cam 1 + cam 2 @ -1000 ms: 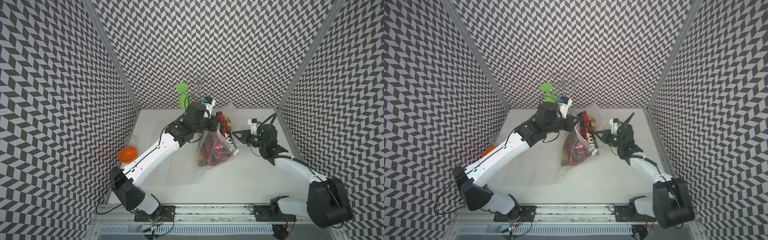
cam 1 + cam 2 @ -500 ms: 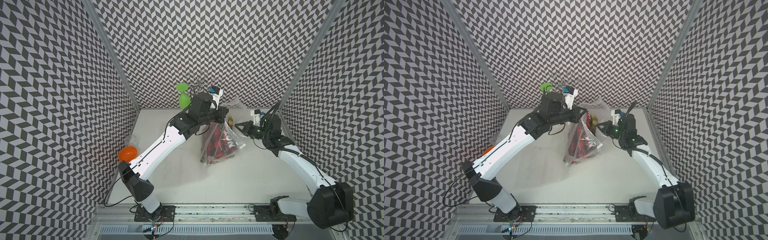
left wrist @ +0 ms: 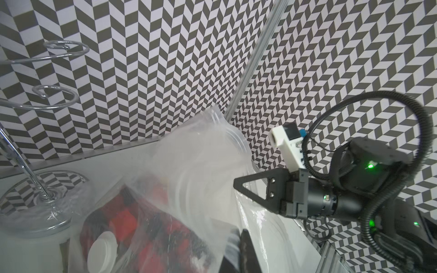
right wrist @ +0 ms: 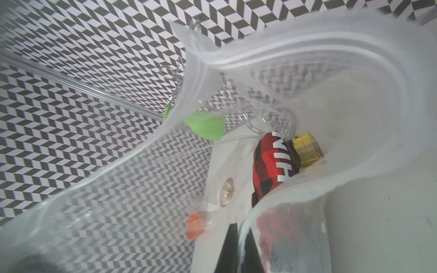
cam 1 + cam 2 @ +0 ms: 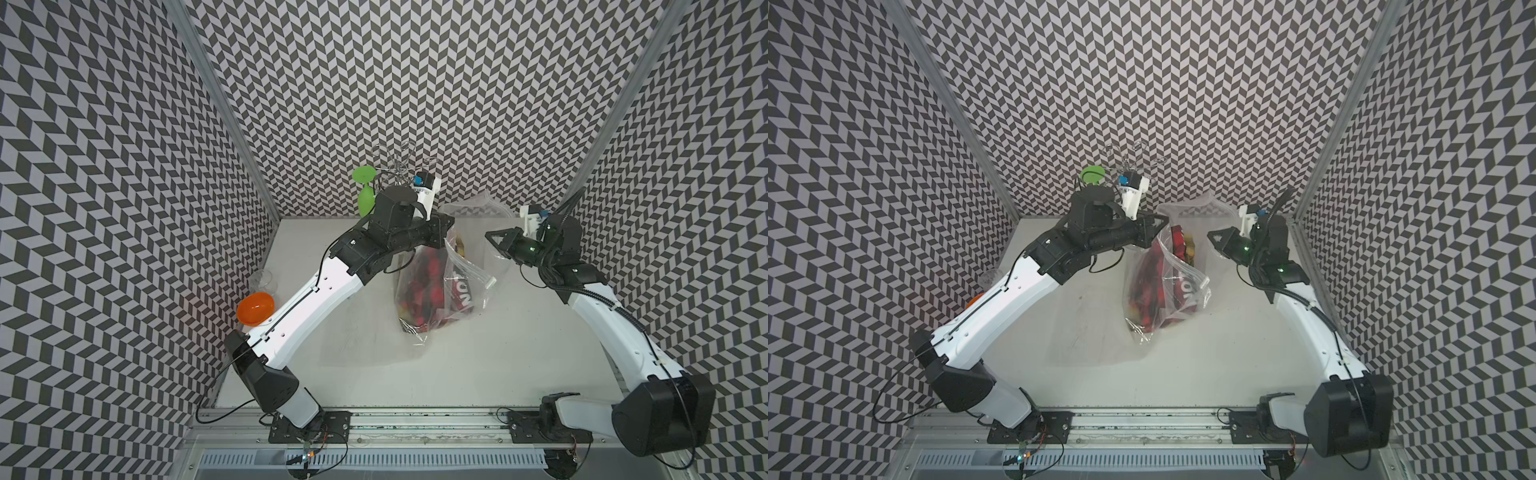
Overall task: Place the folded shirt into the vacuum bag
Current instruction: Adjust the vacuum bag at the center of the board.
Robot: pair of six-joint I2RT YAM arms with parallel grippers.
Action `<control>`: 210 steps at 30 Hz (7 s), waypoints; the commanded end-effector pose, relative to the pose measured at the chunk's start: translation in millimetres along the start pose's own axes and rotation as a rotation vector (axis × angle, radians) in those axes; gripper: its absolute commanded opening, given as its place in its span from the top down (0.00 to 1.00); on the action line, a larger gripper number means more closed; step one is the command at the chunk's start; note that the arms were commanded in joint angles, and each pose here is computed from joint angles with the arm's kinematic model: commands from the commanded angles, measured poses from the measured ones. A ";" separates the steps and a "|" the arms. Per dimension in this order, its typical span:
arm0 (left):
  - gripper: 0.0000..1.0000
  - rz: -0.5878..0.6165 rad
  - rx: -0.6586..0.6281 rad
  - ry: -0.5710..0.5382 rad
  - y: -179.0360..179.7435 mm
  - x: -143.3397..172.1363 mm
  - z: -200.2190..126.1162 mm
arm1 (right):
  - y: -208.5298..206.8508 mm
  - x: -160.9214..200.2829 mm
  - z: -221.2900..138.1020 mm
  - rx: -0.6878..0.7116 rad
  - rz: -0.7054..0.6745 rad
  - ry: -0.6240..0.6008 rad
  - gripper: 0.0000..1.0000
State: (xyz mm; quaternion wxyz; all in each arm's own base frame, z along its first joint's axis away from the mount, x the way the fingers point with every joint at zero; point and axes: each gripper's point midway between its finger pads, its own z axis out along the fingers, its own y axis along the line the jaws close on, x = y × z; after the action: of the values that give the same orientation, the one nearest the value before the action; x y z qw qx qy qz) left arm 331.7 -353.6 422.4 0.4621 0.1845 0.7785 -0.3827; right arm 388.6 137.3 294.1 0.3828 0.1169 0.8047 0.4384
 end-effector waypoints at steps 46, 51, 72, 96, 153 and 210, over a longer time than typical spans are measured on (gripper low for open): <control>0.46 0.012 0.216 0.085 -39.1 33.5 5.9 | -84.5 -7.8 -72.7 0.041 0.168 -0.139 1.00; 0.46 0.000 -0.059 0.111 50.2 70.2 -8.2 | -117.4 13.7 -67.8 0.071 0.245 -0.165 1.00; 0.49 -0.092 -0.218 0.590 101.6 327.3 8.0 | -107.5 20.5 -78.2 0.039 0.293 -0.130 1.00; 0.50 -0.146 -0.452 0.588 208.0 321.2 84.6 | -145.9 116.7 -101.8 0.182 0.473 -0.065 1.00; 0.32 1.128 -0.151 0.109 -64.1 281.1 -66.2 | -10.5 109.0 -30.5 -0.134 0.628 -0.013 0.97; 1.00 0.478 -0.344 -0.228 99.6 97.7 -135.8 | 9.8 56.3 -100.6 0.015 -0.219 0.076 0.41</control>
State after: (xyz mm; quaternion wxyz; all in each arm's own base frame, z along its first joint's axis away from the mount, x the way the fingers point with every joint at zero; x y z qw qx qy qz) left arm 266.1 -192.9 314.7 0.6464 0.2619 0.7095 -0.1007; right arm 286.7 100.3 302.5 0.3950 0.0979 0.8209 0.4006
